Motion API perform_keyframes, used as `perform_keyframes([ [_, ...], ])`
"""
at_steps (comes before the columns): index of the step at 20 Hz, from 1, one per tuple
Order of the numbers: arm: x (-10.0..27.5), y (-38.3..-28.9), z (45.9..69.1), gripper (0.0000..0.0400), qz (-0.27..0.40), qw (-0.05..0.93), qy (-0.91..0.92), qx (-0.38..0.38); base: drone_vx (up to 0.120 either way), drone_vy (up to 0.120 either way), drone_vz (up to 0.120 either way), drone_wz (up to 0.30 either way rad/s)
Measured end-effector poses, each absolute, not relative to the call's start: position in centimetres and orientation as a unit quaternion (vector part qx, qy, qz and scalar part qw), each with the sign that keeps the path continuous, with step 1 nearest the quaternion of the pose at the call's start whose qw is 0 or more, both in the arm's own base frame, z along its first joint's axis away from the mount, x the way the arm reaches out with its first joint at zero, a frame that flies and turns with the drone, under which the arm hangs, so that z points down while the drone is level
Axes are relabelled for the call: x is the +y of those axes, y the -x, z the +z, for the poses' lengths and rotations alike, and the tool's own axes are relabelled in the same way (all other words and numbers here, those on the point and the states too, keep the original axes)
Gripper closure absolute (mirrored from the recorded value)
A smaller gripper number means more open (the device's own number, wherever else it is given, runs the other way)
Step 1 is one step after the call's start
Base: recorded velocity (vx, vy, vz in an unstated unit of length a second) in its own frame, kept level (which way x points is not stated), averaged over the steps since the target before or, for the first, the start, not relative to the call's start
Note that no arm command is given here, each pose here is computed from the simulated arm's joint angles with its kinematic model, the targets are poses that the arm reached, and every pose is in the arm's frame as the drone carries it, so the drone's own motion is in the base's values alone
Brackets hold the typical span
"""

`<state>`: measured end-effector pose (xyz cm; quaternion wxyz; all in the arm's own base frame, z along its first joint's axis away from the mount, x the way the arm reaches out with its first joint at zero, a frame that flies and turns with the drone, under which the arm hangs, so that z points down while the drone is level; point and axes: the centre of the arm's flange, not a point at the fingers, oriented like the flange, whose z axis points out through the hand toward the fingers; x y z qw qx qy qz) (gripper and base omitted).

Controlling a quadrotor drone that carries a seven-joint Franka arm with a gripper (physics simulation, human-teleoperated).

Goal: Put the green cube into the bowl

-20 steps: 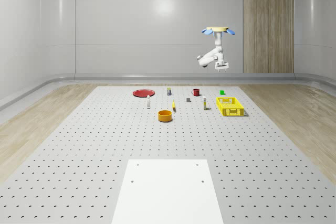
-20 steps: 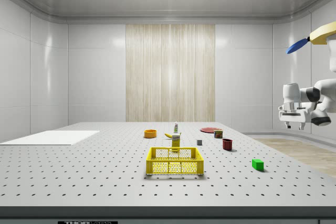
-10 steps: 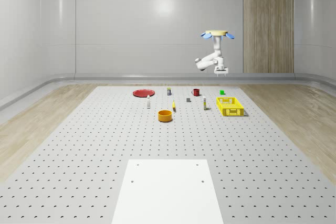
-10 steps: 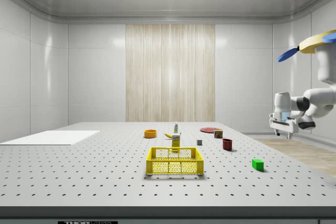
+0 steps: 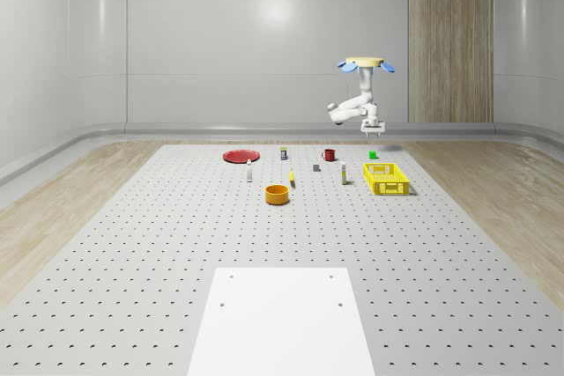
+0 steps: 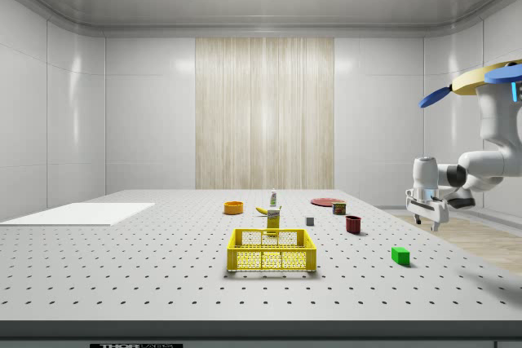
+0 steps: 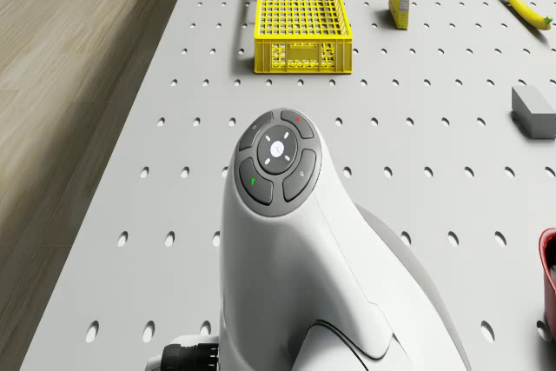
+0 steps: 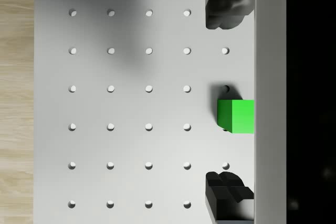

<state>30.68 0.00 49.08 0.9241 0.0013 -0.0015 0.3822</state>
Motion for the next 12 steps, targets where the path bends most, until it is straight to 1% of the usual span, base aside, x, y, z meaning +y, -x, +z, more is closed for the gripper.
perform_keyframes([
  [9, -0.01, -30.68, 49.08, 0.0000, 0.382, 0.924, -0.001, -0.001, 0.120, 0.000, -0.120, 0.000],
  [10, -0.01, -30.68, 49.08, 0.0000, 0.382, 0.924, 0.000, -0.001, 0.040, 0.000, -0.120, 0.000],
  [11, -0.01, -30.68, 49.08, 0.0000, 0.382, 0.924, 0.000, -0.001, 0.000, -0.080, -0.120, 0.000],
  [12, -0.01, -30.68, 49.07, 0.0000, 0.382, 0.924, 0.000, -0.001, 0.000, -0.120, 0.000, 0.000],
])
